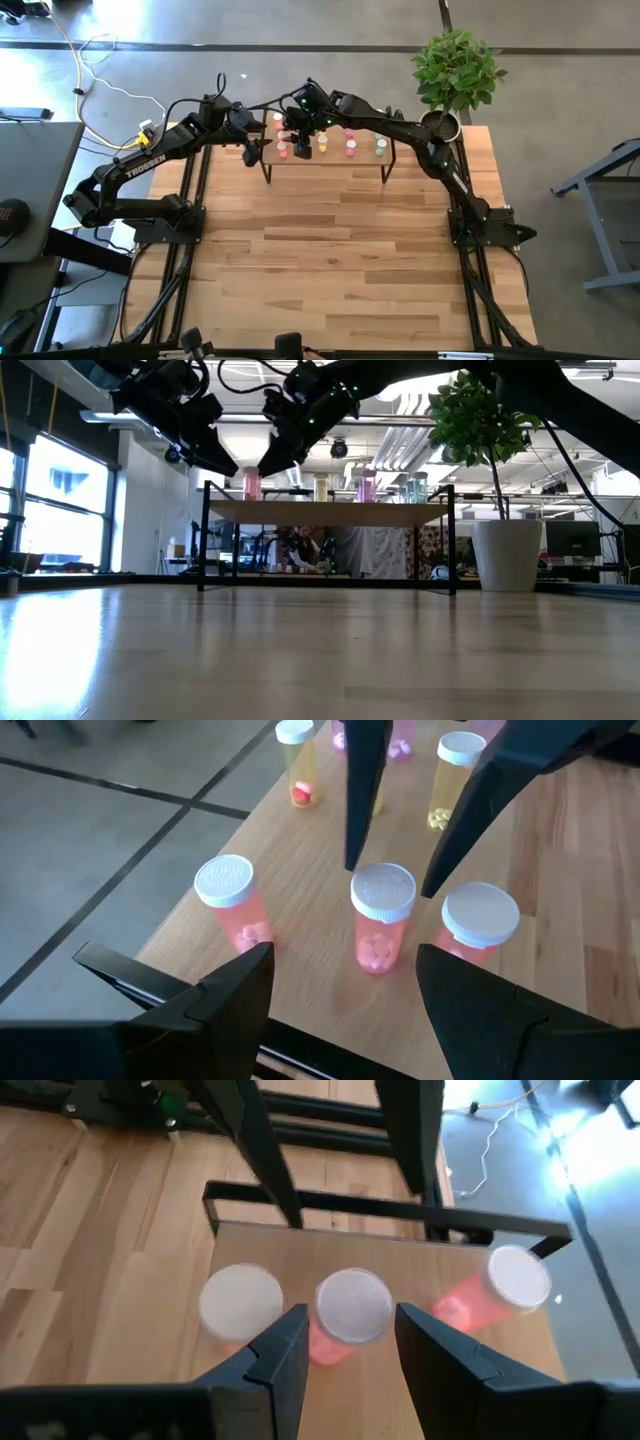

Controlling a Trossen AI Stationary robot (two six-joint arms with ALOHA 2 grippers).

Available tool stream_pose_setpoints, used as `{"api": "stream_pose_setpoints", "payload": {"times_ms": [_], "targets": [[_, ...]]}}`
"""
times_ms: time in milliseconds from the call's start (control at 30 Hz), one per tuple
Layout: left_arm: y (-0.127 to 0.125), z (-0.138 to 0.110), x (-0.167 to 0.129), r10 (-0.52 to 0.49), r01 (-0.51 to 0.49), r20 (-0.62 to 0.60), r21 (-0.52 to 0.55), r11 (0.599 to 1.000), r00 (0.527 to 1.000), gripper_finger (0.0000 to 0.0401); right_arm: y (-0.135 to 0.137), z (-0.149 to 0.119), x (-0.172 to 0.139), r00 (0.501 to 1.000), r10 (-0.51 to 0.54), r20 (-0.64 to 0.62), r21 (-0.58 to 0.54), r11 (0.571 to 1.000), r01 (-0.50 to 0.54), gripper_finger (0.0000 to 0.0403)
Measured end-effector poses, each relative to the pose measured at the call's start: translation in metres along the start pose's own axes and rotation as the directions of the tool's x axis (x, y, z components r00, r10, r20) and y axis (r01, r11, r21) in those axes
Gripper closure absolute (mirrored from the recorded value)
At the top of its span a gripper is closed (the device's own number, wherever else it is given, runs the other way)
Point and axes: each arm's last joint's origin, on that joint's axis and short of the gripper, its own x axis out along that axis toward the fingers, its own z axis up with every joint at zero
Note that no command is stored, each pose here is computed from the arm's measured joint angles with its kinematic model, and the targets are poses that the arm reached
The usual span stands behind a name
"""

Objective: Pick and place medicine bottles onto shelf by color
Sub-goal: Adjust the pink pill bottles on the shelf

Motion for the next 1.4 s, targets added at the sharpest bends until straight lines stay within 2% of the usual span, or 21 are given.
{"api": "stream_pose_setpoints", "payload": {"times_ms": [967,1400], "targets": [[0.0,0.0004,0.0,0.001,-0.001,0.004,-0.002,1.0,1.0,0.0167,-0.0051,0.0038,0.0011,0.995,-0.094,0.025,-0.031,0.995,0.095,0.026],[0.0,0.0004,0.0,0.001,-0.001,0.004,-0.016,1.0,1.0,0.0167,-0.0053,0.002,0.0008,0.991,-0.133,-0.012,-0.021,0.991,0.133,0.026]]}}
